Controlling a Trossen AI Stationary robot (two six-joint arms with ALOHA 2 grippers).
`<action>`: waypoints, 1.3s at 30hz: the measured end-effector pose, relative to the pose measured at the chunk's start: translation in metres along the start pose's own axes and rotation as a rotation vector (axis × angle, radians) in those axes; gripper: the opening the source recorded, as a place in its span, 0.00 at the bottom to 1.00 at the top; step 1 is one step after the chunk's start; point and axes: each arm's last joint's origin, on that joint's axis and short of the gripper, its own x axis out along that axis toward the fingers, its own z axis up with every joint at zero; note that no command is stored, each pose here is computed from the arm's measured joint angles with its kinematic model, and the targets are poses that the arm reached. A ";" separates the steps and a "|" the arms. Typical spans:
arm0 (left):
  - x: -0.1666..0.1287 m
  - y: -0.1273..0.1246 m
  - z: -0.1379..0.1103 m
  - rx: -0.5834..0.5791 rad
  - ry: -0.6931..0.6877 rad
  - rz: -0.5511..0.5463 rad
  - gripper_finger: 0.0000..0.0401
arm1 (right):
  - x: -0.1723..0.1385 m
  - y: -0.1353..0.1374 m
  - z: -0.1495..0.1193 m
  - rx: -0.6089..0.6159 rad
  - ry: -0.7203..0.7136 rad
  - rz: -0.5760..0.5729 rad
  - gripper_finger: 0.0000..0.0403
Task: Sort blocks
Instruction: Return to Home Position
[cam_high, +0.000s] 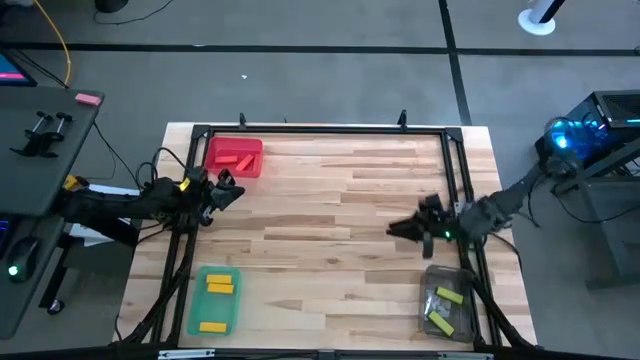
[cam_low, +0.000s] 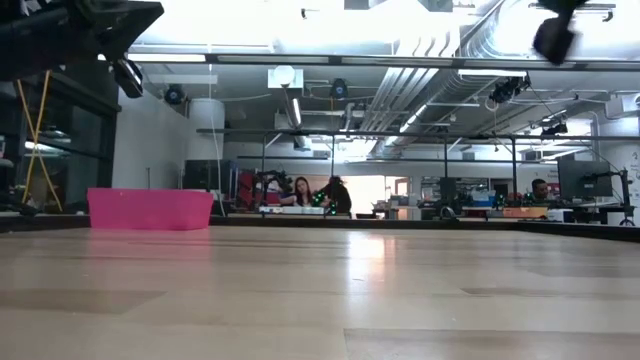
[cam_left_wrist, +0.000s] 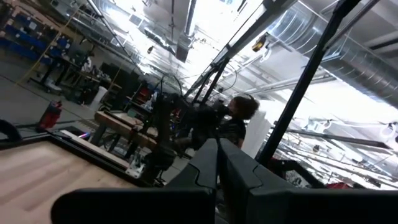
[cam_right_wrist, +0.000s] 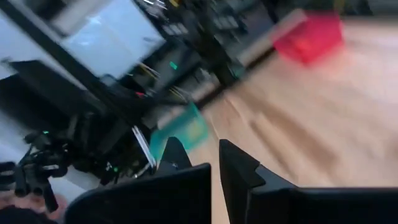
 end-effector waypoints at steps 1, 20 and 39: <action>0.000 0.000 0.000 0.000 0.000 0.000 0.00 | 0.003 -0.007 0.006 -0.044 -0.023 0.039 0.00; 0.000 0.000 0.000 0.001 0.000 0.000 0.00 | -0.017 -0.088 -0.022 -0.241 -0.293 0.299 0.00; 0.000 0.001 -0.001 0.002 0.015 0.009 0.00 | -0.009 -0.136 -0.045 -0.461 -0.008 -0.004 0.00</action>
